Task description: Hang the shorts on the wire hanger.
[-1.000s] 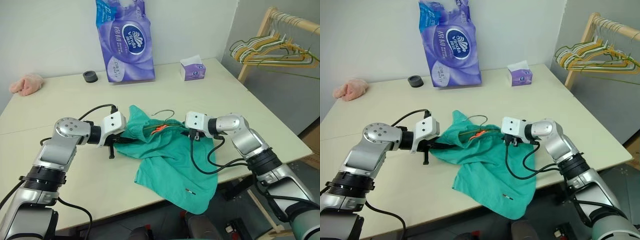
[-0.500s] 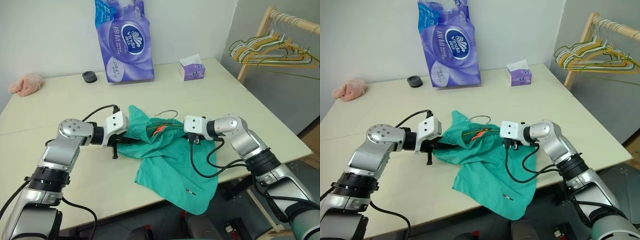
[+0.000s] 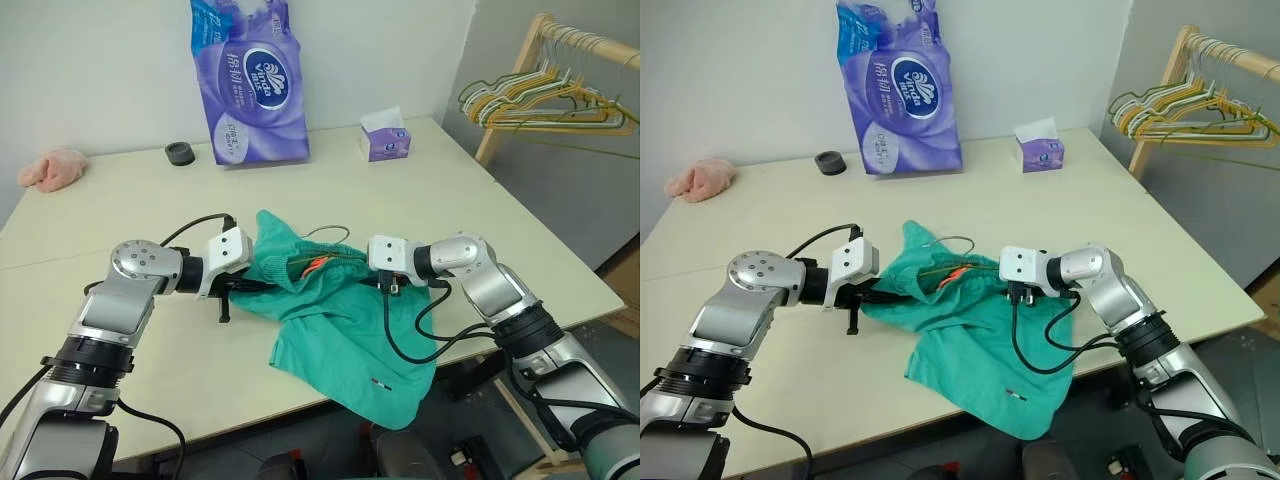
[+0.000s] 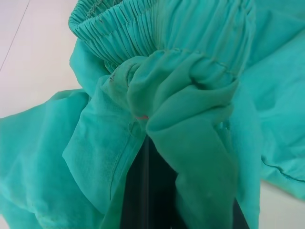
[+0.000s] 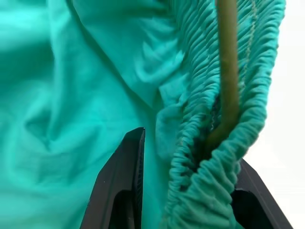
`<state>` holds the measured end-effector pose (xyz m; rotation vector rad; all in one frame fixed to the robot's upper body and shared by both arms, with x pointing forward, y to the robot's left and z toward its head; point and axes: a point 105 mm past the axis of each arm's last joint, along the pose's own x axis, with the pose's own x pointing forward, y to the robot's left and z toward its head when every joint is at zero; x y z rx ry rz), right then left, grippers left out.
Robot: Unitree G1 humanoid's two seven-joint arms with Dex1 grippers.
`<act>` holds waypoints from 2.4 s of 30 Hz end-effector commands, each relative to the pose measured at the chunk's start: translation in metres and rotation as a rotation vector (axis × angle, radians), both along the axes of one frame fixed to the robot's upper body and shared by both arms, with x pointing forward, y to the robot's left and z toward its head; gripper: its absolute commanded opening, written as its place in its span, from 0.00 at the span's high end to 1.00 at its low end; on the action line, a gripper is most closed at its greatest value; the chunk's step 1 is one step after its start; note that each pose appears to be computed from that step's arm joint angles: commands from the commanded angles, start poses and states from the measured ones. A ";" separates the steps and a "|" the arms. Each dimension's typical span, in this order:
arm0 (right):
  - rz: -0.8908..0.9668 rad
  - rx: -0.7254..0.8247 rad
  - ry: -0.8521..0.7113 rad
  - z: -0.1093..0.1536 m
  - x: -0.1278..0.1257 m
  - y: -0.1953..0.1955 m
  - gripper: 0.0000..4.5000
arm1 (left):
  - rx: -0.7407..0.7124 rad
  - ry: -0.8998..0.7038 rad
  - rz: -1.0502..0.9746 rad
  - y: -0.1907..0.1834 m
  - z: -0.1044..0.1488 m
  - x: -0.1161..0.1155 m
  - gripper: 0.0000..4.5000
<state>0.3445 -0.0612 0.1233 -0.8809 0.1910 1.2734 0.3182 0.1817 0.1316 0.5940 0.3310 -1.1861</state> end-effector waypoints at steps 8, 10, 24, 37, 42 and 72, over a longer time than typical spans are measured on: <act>-0.026 -0.006 -0.032 0.022 0.000 -0.014 0.08 | 0.000 -0.073 -0.001 0.000 0.018 0.003 1.00; -0.061 -0.030 -0.039 0.019 0.004 -0.020 0.01 | 0.000 -0.075 -0.001 0.000 0.018 0.003 1.00; -0.143 0.017 0.021 -0.001 0.022 -0.011 0.22 | 0.007 -0.069 -0.003 0.002 0.015 0.002 1.00; -0.130 0.044 0.024 0.007 0.018 -0.010 1.00 | -0.005 -0.072 0.017 0.006 0.014 0.004 1.00; -0.118 0.060 0.018 0.011 0.015 -0.006 1.00 | -0.074 -0.068 0.065 0.008 0.016 0.011 0.94; -0.080 0.031 0.025 0.021 -0.003 -0.015 1.00 | -0.157 0.035 0.229 0.047 0.015 0.034 0.48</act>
